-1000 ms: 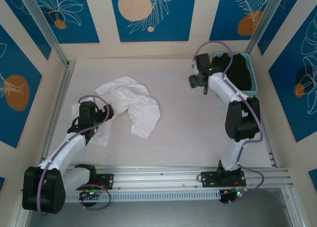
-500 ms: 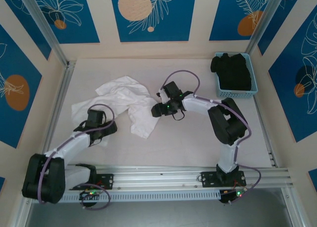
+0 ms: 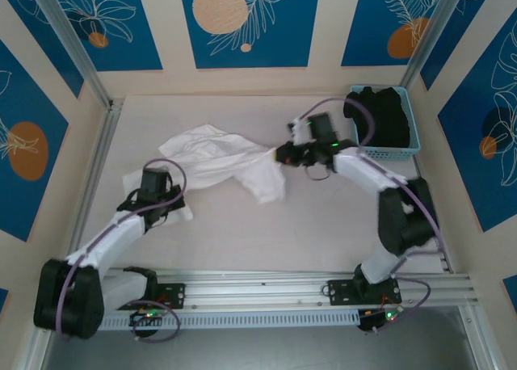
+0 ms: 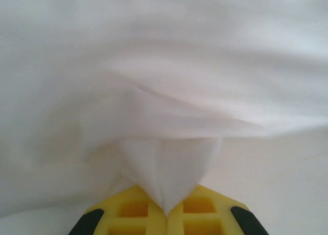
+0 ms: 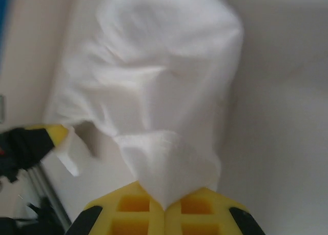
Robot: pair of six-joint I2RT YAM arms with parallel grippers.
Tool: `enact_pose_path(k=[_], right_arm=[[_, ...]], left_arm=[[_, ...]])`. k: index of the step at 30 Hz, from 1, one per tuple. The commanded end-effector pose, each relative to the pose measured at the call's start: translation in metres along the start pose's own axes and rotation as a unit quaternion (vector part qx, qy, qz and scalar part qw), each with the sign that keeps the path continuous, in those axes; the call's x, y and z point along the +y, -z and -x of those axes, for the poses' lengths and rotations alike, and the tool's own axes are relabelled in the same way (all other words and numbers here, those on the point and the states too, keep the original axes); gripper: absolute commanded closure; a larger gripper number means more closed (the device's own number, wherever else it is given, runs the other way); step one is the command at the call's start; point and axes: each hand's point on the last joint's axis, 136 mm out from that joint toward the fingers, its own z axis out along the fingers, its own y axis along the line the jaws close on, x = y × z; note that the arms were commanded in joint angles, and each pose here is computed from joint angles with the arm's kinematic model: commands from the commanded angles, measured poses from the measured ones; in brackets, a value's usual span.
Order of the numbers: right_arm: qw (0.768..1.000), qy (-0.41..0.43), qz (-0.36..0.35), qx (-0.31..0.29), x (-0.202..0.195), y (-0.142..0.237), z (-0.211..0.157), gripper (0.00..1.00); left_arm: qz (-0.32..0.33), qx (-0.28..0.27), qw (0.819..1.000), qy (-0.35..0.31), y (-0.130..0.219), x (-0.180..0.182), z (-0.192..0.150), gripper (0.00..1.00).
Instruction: Fold the inside-out t-shirt
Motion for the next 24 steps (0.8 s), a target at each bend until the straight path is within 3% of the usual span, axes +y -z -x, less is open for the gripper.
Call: enact_pose_path(k=[1, 8, 13, 17, 21, 24], right_arm=[[0.994, 0.049, 0.036, -0.089, 0.050, 0.094, 0.039, 1.00], [0.954, 0.103, -0.080, -0.269, 0.076, 0.247, 0.085, 1.00], [0.930, 0.135, -0.105, -0.326, 0.108, 0.301, 0.091, 1.00], [0.928, 0.136, -0.101, -0.332, 0.112, 0.304, 0.093, 1.00], [0.946, 0.097, -0.085, -0.299, 0.083, 0.271, 0.102, 1.00], [0.964, 0.043, -0.081, -0.251, 0.036, 0.222, 0.110, 0.99]], left_arm=[[-0.098, -0.110, 0.989, -0.011, 0.062, -0.055, 0.076, 1.00], [-0.156, -0.209, 0.964, -0.059, 0.154, -0.110, 0.168, 1.00], [-0.214, -0.240, 0.944, -0.076, 0.198, -0.145, 0.203, 1.00], [-0.263, -0.204, 0.940, -0.078, 0.185, -0.163, 0.195, 1.00], [-0.213, -0.169, 0.958, -0.087, 0.141, -0.146, 0.184, 1.00], [-0.155, -0.141, 0.973, -0.093, 0.100, -0.125, 0.174, 1.00]])
